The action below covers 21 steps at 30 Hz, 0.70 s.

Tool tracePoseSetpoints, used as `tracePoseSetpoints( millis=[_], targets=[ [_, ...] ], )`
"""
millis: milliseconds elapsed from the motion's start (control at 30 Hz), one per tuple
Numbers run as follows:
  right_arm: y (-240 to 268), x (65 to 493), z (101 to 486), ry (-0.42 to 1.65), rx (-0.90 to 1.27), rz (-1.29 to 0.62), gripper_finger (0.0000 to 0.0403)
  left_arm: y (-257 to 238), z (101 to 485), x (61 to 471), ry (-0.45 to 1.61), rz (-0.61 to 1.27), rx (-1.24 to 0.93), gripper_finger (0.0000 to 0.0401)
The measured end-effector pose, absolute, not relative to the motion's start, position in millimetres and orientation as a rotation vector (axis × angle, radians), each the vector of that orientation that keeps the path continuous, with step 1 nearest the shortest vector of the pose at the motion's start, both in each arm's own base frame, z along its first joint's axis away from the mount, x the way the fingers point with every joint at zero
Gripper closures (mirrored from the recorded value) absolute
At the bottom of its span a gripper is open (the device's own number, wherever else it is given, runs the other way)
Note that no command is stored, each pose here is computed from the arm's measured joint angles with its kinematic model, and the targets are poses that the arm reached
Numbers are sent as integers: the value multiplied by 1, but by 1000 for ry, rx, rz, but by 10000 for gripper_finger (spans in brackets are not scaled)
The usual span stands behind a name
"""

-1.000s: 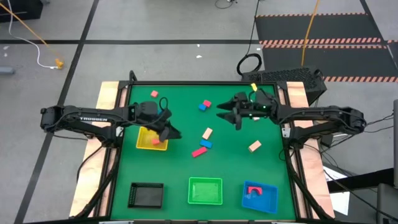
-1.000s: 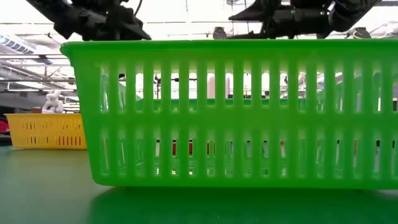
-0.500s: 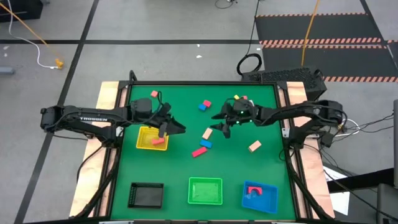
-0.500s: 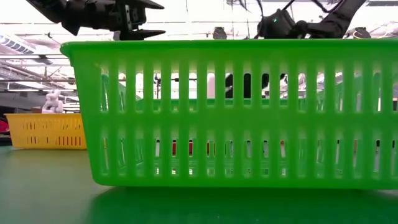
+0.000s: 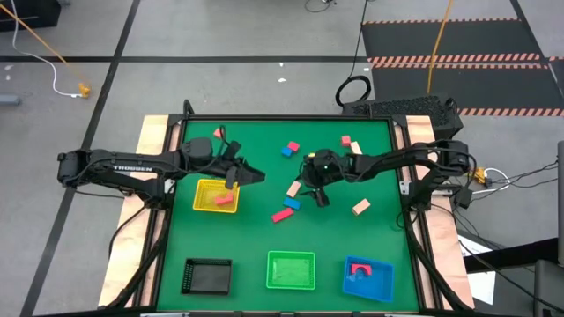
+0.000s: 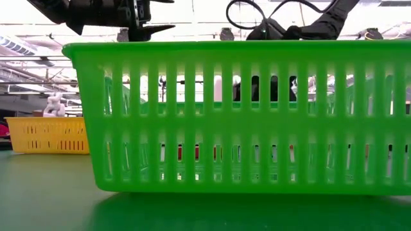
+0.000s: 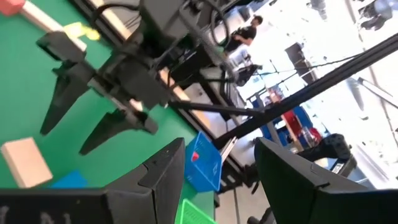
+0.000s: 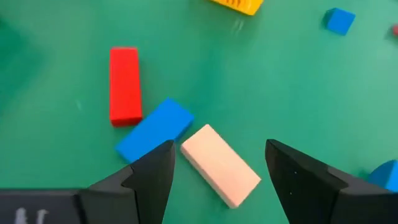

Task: Sort & place blocks by color
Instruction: Put the small white rectangular block into the black bin

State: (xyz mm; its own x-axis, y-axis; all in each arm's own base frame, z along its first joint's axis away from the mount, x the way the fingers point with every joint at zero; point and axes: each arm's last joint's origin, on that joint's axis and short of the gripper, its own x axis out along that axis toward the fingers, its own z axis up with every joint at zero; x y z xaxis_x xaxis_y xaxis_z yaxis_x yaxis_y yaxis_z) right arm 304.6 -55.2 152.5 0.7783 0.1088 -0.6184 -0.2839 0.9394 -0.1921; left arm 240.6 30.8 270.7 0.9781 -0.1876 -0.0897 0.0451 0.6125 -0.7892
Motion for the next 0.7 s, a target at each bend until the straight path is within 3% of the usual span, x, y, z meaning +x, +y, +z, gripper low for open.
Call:
tracePoseSetpoints(
  millis=[200,700],
  targets=[
    [-57,306,152,636,-416,256,163,31,274,241,137,-130,-918,205],
    [-65,348,120,781,-345,329,163,29,274,241,164,-190,-918,205]
  ],
)
